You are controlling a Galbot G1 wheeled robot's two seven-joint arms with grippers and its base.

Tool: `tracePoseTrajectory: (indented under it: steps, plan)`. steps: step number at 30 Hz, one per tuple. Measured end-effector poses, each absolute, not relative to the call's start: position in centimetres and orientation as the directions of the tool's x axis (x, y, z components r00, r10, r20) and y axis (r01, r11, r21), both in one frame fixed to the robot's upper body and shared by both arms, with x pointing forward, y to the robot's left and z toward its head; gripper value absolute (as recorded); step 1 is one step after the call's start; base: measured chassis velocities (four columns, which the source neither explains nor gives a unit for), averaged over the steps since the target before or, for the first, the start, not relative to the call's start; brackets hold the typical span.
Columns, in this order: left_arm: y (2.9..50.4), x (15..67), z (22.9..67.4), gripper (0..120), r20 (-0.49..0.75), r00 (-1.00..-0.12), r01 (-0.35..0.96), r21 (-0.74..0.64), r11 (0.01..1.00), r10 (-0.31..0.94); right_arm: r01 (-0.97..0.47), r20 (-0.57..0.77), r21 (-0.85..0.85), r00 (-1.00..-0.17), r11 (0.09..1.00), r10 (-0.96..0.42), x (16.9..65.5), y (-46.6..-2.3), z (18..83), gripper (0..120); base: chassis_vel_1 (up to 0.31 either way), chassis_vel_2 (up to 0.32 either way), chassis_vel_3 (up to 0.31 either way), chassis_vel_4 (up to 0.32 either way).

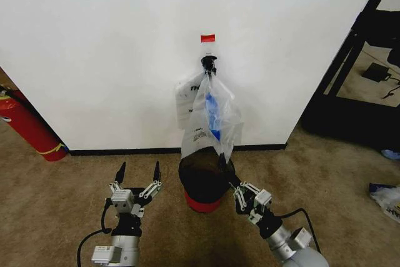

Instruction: Pick up the garbage bag from the wall and place it over the trash bin.

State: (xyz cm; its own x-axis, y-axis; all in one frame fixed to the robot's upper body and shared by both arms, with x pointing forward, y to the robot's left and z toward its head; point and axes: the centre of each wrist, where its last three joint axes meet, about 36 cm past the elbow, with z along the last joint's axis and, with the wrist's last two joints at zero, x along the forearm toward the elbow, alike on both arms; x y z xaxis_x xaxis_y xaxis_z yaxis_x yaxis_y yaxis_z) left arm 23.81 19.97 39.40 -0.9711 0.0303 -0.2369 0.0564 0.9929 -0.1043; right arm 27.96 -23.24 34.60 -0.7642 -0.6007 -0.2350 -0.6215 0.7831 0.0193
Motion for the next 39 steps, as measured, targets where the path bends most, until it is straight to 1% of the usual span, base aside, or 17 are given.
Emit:
tracePoseTrajectory:
  steps: [7, 17, 26, 29, 30, 31, 33, 34, 38, 39]
  plan:
    - [20.0, 23.9, 39.2, 100, -0.233, -0.972, 0.055, -0.106, 0.993, 0.029, -0.620, -0.243, -0.055, -0.752, 0.783, -0.613, 27.0, -23.7, 33.7, 0, 0.000, 0.000, 0.000, 0.000]
    - [20.0, 23.8, 39.2, 100, -0.232, -0.972, 0.057, -0.106, 0.993, 0.031, -0.616, -0.249, -0.063, -0.752, 0.785, -0.610, 26.3, -23.7, 33.2, 0, 0.000, 0.000, 0.000, 0.000]
    - [19.8, 24.0, 39.3, 100, -0.232, -0.972, 0.071, -0.102, 0.992, 0.046, -0.562, -0.247, -0.015, -0.799, 0.827, -0.548, 27.5, -23.3, 34.6, 0, 0.000, 0.000, 0.000, 0.000]
    - [20.0, 24.3, 39.3, 100, -0.232, -0.971, 0.077, -0.097, 0.992, 0.053, -0.541, -0.248, -0.028, -0.811, 0.840, -0.530, 28.4, -23.5, 35.3, 13, 0.000, 0.000, 0.000, 0.000]
    - [20.0, 24.4, 39.3, 100, -0.232, -0.971, 0.079, -0.095, 0.992, 0.055, -0.532, -0.246, -0.032, -0.817, 0.846, -0.522, 28.6, -23.5, 35.6, 16, 0.000, 0.000, 0.000, 0.000]
    - [20.0, 24.4, 39.3, 100, -0.232, -0.971, 0.079, -0.095, 0.992, 0.055, -0.532, -0.246, -0.032, -0.817, 0.846, -0.522, 28.6, -23.5, 35.6, 16, 0.000, 0.000, 0.000, 0.000]
    - [20.1, 24.7, 39.4, 100, -0.233, -0.971, 0.081, -0.093, 0.992, 0.057, -0.515, -0.236, -0.034, -0.829, 0.856, -0.508, 29.1, -23.3, 36.5, 25, 0.000, 0.000, 0.000, 0.000]
    - [20.1, 24.9, 39.4, 100, -0.233, -0.971, 0.080, -0.094, 0.992, 0.057, -0.506, -0.227, -0.036, -0.836, 0.862, -0.500, 29.4, -23.1, 37.2, 28, 0.000, 0.000, 0.000, 0.000]
    - [19.9, 24.9, 39.4, 100, -0.226, -0.973, 0.070, -0.105, 0.992, 0.045, -0.477, -0.198, -0.067, -0.855, 0.877, -0.480, 31.4, -22.4, 41.2, 46, 0.000, 0.000, 0.000, 0.000]
    - [19.9, 24.9, 39.4, 100, -0.226, -0.973, 0.070, -0.105, 0.992, 0.045, -0.477, -0.198, -0.067, -0.855, 0.877, -0.480, 31.4, -22.4, 41.2, 46, 0.000, 0.000, 0.000, 0.000]
